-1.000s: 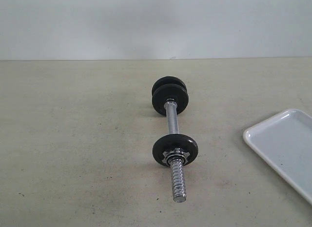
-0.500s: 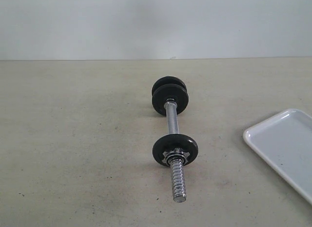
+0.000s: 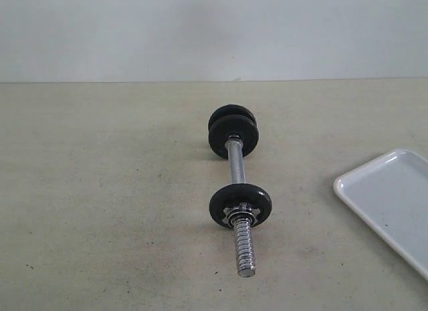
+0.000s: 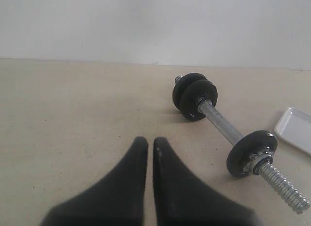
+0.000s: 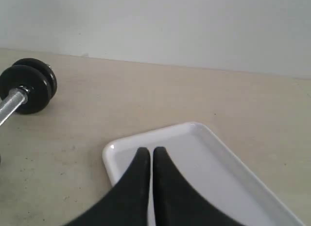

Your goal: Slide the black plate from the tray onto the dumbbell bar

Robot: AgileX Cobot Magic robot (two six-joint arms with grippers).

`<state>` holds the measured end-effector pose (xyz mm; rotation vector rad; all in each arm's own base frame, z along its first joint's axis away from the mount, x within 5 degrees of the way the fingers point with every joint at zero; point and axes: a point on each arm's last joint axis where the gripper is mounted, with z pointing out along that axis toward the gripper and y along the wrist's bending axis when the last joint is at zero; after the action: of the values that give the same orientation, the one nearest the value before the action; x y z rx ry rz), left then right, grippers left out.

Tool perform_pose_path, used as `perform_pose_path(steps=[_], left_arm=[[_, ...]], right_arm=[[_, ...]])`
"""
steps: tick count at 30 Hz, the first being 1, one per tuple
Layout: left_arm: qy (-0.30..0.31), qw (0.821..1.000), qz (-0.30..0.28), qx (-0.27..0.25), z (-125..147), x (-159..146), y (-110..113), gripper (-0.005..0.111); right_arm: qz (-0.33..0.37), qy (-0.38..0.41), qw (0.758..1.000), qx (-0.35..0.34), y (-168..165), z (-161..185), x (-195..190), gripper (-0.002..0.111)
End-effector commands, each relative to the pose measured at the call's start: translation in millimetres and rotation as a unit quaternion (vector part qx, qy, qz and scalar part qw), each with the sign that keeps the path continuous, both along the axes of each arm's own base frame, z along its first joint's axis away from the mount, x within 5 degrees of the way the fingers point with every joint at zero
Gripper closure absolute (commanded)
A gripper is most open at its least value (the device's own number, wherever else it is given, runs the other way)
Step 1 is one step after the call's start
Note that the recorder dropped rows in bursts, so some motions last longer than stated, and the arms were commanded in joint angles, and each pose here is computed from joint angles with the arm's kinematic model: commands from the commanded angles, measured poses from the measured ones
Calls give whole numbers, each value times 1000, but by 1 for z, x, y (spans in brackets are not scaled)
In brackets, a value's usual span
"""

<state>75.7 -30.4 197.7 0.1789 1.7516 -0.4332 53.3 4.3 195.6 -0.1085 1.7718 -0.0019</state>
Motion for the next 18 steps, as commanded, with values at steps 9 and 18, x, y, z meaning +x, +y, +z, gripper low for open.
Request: perform_pose_path(steps=[9, 18], left_arm=[[0, 1000, -3, -1, -1, -1, 0, 102], [0, 1000, -3, -1, -1, -1, 0, 102]], right_arm=[[-21, 8, 999, 23, -3, -10, 1, 108], [-22, 14, 999, 26, -3, -11, 1, 108]])
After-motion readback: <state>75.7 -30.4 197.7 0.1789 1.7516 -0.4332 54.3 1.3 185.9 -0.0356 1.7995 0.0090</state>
